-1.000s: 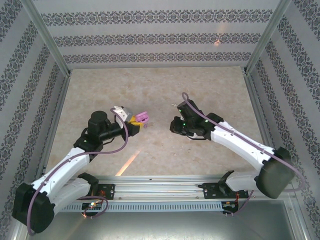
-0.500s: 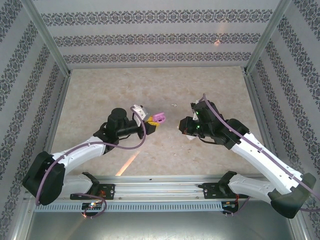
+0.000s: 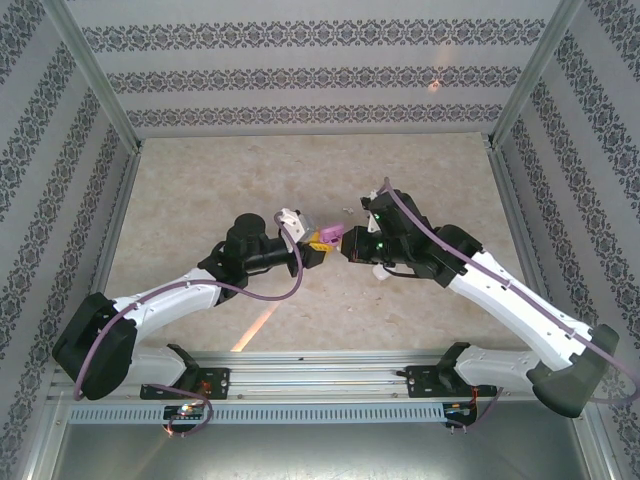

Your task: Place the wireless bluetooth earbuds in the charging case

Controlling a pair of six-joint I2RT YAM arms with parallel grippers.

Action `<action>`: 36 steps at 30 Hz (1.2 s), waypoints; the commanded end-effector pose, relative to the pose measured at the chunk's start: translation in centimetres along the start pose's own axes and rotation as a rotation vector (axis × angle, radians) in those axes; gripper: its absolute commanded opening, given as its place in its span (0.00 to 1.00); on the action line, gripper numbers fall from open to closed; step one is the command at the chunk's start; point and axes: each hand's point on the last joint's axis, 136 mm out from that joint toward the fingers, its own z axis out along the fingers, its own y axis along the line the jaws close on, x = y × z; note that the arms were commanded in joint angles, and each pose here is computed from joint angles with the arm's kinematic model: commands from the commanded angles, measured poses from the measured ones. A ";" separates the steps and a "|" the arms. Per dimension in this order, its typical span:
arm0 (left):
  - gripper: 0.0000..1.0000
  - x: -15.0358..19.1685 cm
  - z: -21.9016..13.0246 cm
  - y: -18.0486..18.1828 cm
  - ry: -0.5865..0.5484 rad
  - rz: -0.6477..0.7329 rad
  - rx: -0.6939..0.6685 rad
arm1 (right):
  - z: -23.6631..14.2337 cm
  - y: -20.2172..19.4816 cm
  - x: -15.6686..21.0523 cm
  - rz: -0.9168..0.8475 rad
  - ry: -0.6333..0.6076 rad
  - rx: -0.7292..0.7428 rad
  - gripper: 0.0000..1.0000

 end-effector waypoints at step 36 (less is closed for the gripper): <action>0.05 -1.5 -0.2 -1.3 -0.050 0.068 0.023 | 3.7 -0.2 -1.0 -0.108 0.039 0.114 0.12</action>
